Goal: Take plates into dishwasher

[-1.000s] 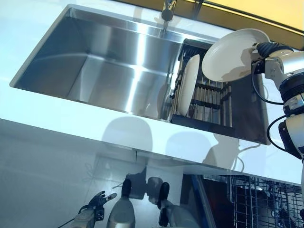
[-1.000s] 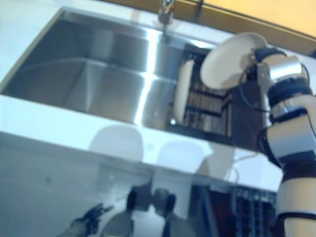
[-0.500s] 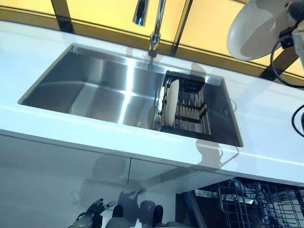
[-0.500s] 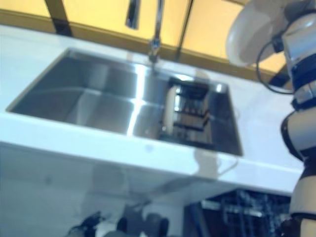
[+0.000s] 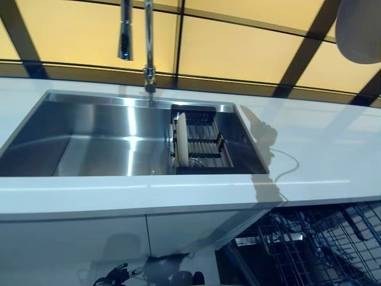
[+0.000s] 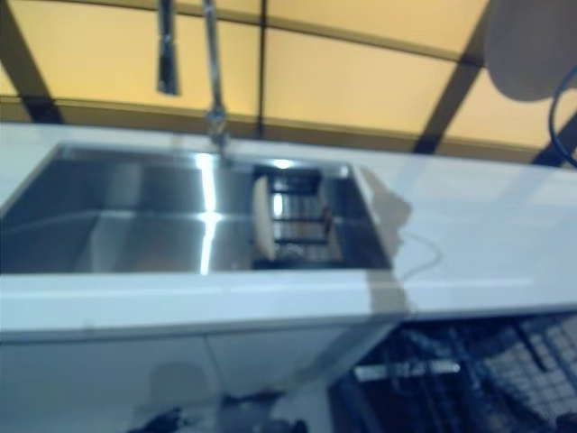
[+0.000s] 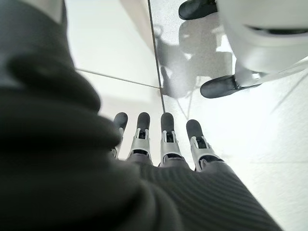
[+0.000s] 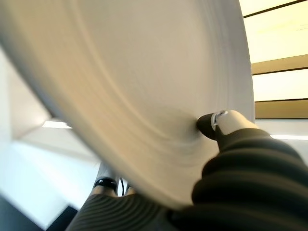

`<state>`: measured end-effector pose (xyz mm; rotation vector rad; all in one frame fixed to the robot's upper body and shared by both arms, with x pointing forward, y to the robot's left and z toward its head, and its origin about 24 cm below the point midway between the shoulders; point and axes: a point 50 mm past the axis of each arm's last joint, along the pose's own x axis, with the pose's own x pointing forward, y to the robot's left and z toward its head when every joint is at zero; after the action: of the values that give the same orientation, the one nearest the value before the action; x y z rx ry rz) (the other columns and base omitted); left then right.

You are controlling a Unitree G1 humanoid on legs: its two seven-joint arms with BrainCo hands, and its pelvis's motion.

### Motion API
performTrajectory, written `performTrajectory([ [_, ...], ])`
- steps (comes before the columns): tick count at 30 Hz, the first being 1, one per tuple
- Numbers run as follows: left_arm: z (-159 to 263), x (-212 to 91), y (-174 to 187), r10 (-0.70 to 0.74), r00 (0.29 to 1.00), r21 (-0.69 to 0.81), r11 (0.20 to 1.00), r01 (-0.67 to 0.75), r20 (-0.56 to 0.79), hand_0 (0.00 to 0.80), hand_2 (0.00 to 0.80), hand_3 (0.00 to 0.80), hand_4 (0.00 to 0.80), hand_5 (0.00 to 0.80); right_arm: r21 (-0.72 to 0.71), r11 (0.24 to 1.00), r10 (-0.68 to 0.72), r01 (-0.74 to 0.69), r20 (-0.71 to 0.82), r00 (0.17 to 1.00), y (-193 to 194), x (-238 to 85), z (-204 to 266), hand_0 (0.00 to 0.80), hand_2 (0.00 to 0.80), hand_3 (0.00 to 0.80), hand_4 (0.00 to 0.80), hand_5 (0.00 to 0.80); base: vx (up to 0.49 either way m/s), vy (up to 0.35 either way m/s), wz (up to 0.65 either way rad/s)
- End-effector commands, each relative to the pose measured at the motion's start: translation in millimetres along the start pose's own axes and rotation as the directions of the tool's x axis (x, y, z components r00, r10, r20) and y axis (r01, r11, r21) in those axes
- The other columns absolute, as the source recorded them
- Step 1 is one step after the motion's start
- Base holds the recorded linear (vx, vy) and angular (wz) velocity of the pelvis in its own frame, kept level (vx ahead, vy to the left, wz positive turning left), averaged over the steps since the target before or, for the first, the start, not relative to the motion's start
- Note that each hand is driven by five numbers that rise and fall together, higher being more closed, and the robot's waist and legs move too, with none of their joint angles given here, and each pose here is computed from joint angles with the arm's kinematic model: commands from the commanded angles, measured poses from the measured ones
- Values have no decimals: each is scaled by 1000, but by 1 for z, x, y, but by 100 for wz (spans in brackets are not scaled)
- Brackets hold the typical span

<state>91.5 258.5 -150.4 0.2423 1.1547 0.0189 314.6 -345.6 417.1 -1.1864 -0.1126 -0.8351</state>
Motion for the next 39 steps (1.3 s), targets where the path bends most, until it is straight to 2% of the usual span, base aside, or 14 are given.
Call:
performTrajectory([
  [1,14,3,7,-4,1000,60,998,3,24,0,0,0,0,0,-83,993,-85,85,8,996,-33,0,-22,800,800,800,800,800,11,-47,-17],
  [9,16,4,-4,-45,999,85,995,43,23,0,0,0,0,0,-147,989,-14,10,-28,1000,-19,-12,-69,800,800,800,800,800,2,-58,-17],
  [14,27,7,-9,-60,997,88,995,56,47,0,0,0,0,0,-188,982,-26,20,-32,999,-15,-17,-83,800,800,800,800,800,-72,-36,-17],
  [29,46,9,-21,-71,992,50,997,66,109,0,0,0,0,0,-289,955,69,-64,8,998,14,-46,-123,800,800,800,800,800,-35,3,-16],
  [39,54,10,-28,-78,988,33,997,74,134,0,0,0,0,0,-458,883,154,-102,77,985,49,-73,-132,800,800,800,800,800,-11,15,-6],
])
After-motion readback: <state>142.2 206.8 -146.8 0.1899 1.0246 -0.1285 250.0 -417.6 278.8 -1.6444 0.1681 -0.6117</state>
